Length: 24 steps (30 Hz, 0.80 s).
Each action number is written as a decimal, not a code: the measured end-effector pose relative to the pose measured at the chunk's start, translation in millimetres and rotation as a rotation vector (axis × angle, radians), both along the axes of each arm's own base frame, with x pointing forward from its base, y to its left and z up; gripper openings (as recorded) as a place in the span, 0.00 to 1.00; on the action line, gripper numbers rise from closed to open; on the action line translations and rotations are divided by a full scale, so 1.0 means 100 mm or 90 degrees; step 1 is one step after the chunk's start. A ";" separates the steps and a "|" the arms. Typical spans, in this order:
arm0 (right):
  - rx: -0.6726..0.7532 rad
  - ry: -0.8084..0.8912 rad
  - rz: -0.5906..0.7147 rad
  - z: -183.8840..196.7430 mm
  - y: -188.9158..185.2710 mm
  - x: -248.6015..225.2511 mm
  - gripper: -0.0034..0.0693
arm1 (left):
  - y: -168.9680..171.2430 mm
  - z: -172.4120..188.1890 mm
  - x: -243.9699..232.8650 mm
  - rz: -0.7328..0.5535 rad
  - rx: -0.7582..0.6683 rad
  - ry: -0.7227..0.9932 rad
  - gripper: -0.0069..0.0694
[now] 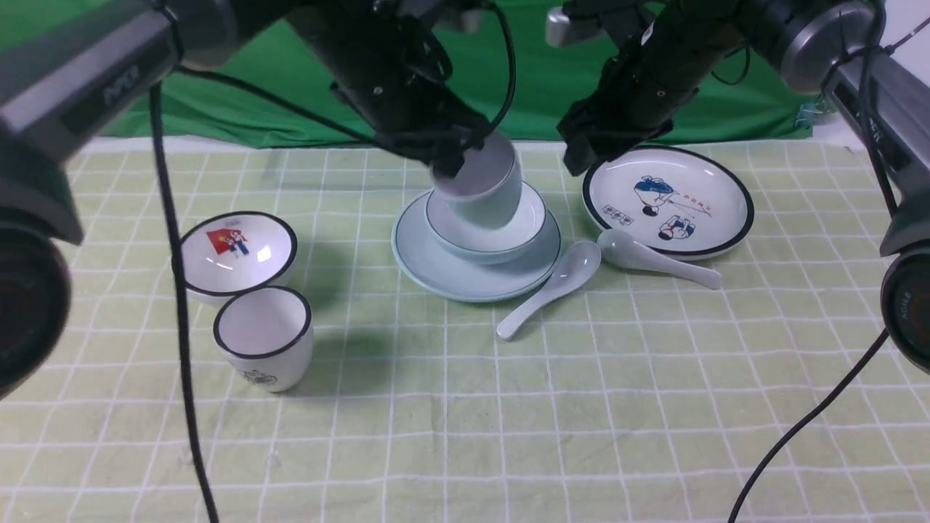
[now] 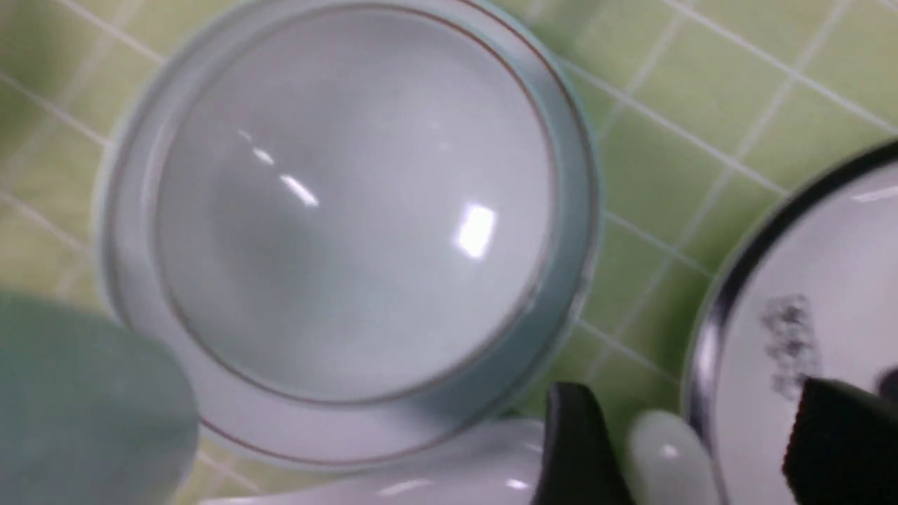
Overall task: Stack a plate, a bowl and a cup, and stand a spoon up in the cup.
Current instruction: Use the left arm to put the blue teacup into the blue rice bowl in the middle
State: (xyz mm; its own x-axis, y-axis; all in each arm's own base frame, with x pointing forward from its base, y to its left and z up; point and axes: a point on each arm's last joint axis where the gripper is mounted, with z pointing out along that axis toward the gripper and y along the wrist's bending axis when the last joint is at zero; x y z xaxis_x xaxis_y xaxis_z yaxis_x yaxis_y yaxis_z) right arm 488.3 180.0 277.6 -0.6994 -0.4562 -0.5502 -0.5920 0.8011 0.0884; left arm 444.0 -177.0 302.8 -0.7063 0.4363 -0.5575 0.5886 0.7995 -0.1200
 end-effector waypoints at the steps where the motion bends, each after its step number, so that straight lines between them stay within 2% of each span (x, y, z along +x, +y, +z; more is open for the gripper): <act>1: -0.026 -0.005 -0.006 -0.01 -0.05 0.01 0.63 | -0.03 -0.07 0.09 0.012 -0.009 -0.009 0.08; 8: -0.046 -0.007 -0.022 -0.02 -0.09 0.03 0.63 | -0.08 -0.65 0.45 0.075 0.021 0.022 0.08; 10: -0.047 -0.007 -0.022 -0.02 -0.09 0.03 0.63 | -0.08 -0.70 0.48 0.080 0.029 0.024 0.08; 17: -0.048 -0.007 -0.023 -0.02 -0.10 0.03 0.63 | -0.05 -0.59 0.42 0.069 0.062 0.067 0.08; 24: -0.047 -0.007 -0.024 -0.02 -0.10 0.03 0.63 | -0.07 -0.48 0.46 0.075 0.031 0.026 0.08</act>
State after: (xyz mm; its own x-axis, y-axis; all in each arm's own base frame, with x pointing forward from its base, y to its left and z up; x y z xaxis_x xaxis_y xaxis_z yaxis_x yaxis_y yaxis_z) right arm 491.1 170.4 275.7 -0.7107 -0.4701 -0.5233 -0.5626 0.8265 0.0216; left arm 490.4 -184.5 254.8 -0.7758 0.3748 -0.5077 0.4854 0.8685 -0.1007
